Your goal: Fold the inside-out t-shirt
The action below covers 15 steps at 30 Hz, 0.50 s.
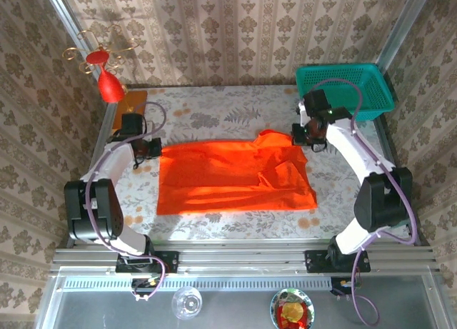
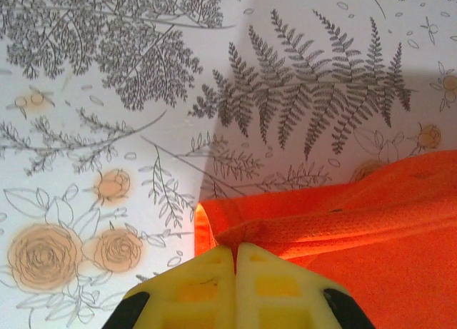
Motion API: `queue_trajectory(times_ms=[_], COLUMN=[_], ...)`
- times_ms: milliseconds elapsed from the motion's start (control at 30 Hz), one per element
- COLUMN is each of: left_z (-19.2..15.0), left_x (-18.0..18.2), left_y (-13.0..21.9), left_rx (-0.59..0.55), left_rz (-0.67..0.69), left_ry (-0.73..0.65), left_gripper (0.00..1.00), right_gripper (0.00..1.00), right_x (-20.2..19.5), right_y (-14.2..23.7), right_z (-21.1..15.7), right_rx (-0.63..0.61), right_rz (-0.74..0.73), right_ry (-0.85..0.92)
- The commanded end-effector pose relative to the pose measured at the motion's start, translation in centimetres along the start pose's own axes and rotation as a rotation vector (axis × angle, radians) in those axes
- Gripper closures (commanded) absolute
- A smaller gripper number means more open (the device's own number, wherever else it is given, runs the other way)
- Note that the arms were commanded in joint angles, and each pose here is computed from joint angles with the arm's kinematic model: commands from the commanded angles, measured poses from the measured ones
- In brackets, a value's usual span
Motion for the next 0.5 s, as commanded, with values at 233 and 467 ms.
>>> queue_trajectory(times_ms=[233, 467], left_z=[-4.3, -6.7], left_x=[-0.5, -0.6], left_y=[1.1, 0.2], left_rx=[-0.024, -0.002], left_rz=[0.006, -0.004], left_ry=[0.103, 0.154], left_gripper=[1.00, 1.00], right_gripper=[1.00, 1.00], right_x=[-1.5, -1.9], right_y=[0.5, -0.9], right_z=[-6.7, -9.5], right_rx=[0.058, 0.102], right_rz=[0.026, 0.029], right_ry=[-0.092, -0.120])
Point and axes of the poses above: each hand's point on the last joint's axis, 136 mm out from that joint toward the fingers, its own y axis back along the fingers, its own x axis along the line the jaws close on, z = x × y, the point moved 4 cm from there along y, back along the fingers, and after that the axes turned 9 degrees about -y, right-handed, at the moved point
